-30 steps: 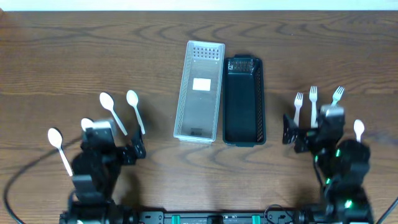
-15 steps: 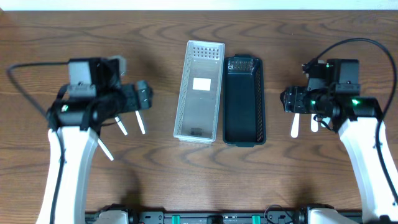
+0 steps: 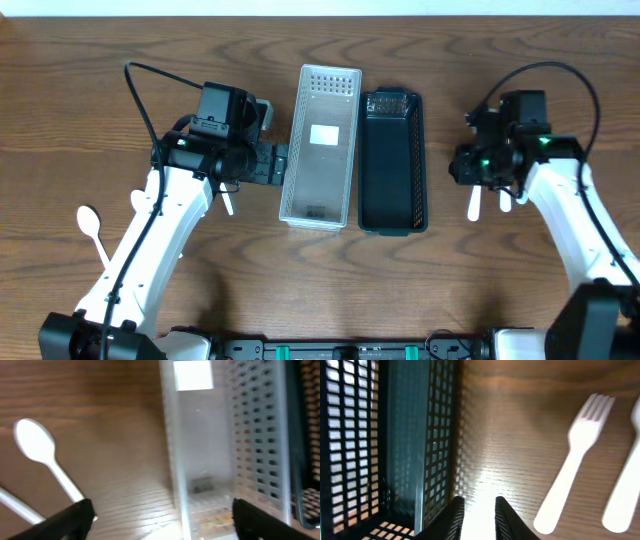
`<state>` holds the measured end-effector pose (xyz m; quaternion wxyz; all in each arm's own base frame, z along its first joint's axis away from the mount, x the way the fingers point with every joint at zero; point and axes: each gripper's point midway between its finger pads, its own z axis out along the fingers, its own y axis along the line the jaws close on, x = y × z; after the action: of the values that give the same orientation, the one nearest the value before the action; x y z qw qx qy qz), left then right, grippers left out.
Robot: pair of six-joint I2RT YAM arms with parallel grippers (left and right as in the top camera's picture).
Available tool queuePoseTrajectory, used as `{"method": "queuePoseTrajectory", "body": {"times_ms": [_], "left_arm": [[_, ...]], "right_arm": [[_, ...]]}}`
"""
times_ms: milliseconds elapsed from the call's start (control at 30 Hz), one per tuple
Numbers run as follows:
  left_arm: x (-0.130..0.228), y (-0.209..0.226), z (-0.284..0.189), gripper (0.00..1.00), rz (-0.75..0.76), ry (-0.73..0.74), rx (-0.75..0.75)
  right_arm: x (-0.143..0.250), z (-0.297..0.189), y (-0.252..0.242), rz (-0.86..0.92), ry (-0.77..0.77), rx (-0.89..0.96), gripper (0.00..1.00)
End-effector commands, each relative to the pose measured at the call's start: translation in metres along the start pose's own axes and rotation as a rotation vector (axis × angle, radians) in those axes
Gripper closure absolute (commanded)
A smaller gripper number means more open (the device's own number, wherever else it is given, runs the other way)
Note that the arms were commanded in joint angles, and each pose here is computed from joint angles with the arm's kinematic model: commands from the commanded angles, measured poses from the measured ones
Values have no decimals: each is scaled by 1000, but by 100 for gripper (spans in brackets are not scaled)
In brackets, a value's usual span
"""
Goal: Pack container
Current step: 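Move both grippers to the near ends of the two baskets, then push the white basket and black basket together with both grippers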
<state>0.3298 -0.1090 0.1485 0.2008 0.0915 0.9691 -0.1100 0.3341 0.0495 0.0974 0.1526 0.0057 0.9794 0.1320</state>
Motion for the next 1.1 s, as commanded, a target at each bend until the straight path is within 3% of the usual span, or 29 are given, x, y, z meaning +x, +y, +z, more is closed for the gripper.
{"method": "queuePoseTrajectory", "body": {"times_ms": [0, 100, 167, 233, 300, 333, 733, 900, 1067], "left_arm": [[-6, 18, -6, 26, 21, -19, -97], [-4, 20, -6, 44, 20, -12, -108], [-4, 26, -7, 62, 19, -9, -142], [-4, 32, -8, 69, 19, -10, -179], [-4, 37, -9, 87, 19, -13, -207], [-4, 38, -9, 90, 20, -14, -218], [-5, 45, -10, 93, 22, -15, -258], [-5, 46, -9, 94, 21, -13, -259], [0, 49, 7, 94, 43, 33, -261]], "right_arm": [[3, 15, 14, -48, 47, -17, 77], [9, 31, 22, -74, 86, -23, 77], [12, 42, 27, -90, 110, -28, 77], [15, 52, 31, -103, 130, -30, 77], [19, 62, 35, -117, 151, -33, 77], [19, 65, 37, -122, 156, -34, 76], [13, 81, 47, -147, 128, -38, 74], [10, 79, 18, -85, 120, 105, 70], [3, 70, -4, 14, 95, 159, 74]]}}
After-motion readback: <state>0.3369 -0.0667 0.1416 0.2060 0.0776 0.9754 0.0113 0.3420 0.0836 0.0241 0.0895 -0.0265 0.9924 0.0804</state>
